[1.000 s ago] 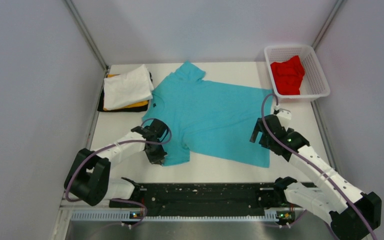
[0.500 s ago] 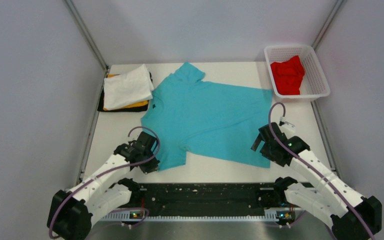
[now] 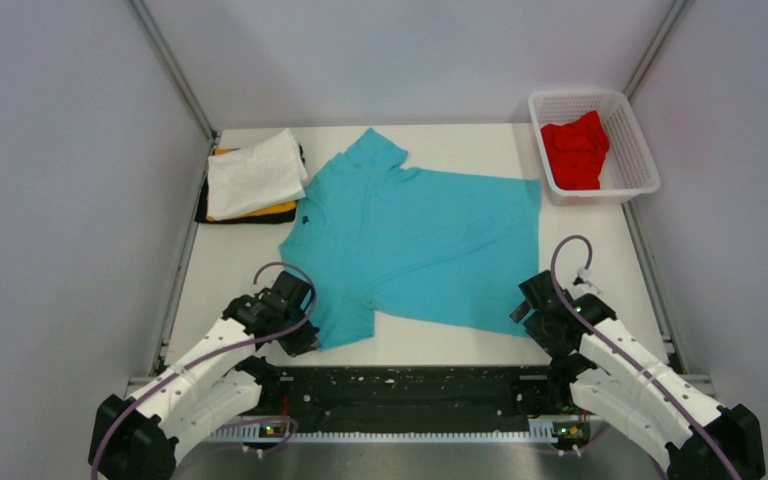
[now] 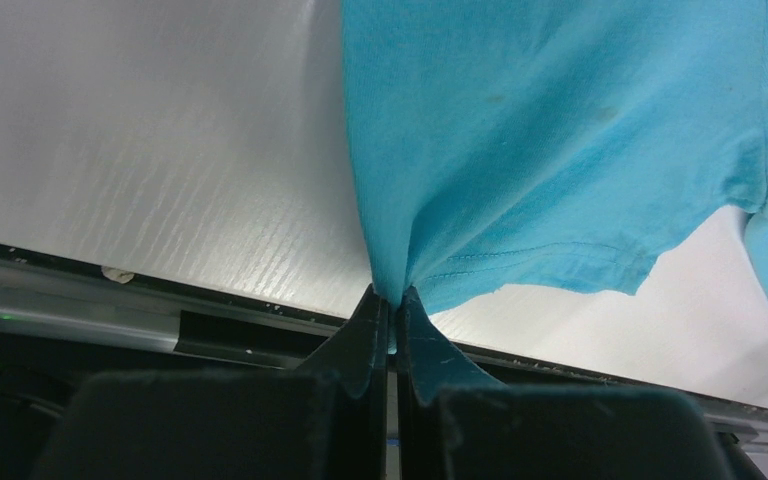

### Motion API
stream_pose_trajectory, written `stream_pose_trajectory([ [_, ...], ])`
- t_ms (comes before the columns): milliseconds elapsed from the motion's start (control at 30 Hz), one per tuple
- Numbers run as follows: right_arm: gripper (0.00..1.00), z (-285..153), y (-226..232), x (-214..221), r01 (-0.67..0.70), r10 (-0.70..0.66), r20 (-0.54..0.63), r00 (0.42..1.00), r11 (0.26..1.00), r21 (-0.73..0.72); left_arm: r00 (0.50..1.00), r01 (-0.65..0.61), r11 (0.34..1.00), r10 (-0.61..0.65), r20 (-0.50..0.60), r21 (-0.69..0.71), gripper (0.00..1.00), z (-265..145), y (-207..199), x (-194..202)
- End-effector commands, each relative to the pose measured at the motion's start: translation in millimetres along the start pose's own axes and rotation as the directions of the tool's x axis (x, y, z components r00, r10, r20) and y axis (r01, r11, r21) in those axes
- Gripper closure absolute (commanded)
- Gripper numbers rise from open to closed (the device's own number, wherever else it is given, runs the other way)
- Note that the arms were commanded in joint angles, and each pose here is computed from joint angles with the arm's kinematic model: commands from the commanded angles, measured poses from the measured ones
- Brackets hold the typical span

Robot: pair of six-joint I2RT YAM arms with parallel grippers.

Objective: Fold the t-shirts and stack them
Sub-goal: Grab the side of the flattened tshirt closest away from the robot with both arms

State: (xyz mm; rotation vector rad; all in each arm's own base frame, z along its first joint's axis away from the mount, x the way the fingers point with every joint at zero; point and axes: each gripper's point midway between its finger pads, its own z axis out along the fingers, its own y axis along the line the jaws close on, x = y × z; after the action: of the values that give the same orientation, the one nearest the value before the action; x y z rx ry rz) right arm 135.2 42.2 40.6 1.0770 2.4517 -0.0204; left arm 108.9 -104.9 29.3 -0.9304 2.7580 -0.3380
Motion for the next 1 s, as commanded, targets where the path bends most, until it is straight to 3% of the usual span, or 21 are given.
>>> stream_pose_trajectory([
  [0, 0.19, 13.5, -1.8, 12.5, -0.093, 0.093, -0.032, 0.995, 0.996, -0.002, 0.999, -0.036, 0.999, 0.036, 0.036, -0.004, 1.00, -9.9, -12.1, -12.0],
  [233, 0.41, 27.8, -9.1, 10.8, -0.115, 0.115, 0.020, 0.993, 0.993, -0.006, 0.998, -0.036, 0.999, 0.036, 0.043, 0.011, 1.00, -12.6, -16.5, -13.7],
  [500, 0.51, 33.7, -4.8, 1.4, -0.115, 0.117, 0.076, 0.990, 0.993, -0.023, 0.999, -0.035, 0.999, 0.034, 0.038, 0.023, 1.00, -13.6, -21.7, -14.2],
  [667, 0.77, 34.0, -8.1, 0.0, -0.092, 0.091, 0.083, 0.992, 0.996, 0.005, 0.999, -0.001, 1.000, 0.001, 0.032, 0.018, 1.00, -17.6, -15.8, -10.5],
  [767, 1.00, 30.2, -7.8, -0.8, -0.085, 0.085, 0.078, 0.993, 0.996, 0.005, 1.000, 0.020, 0.999, -0.021, 0.021, 0.042, 1.00, -18.2, -13.5, -5.5],
  [967, 1.00, 9.0, -16.6, -10.3, -0.109, 0.105, 0.093, 0.990, 0.993, 0.040, 0.997, 0.051, 0.998, -0.049, -0.051, 0.035, 1.00, -18.5, -2.7, 13.4],
])
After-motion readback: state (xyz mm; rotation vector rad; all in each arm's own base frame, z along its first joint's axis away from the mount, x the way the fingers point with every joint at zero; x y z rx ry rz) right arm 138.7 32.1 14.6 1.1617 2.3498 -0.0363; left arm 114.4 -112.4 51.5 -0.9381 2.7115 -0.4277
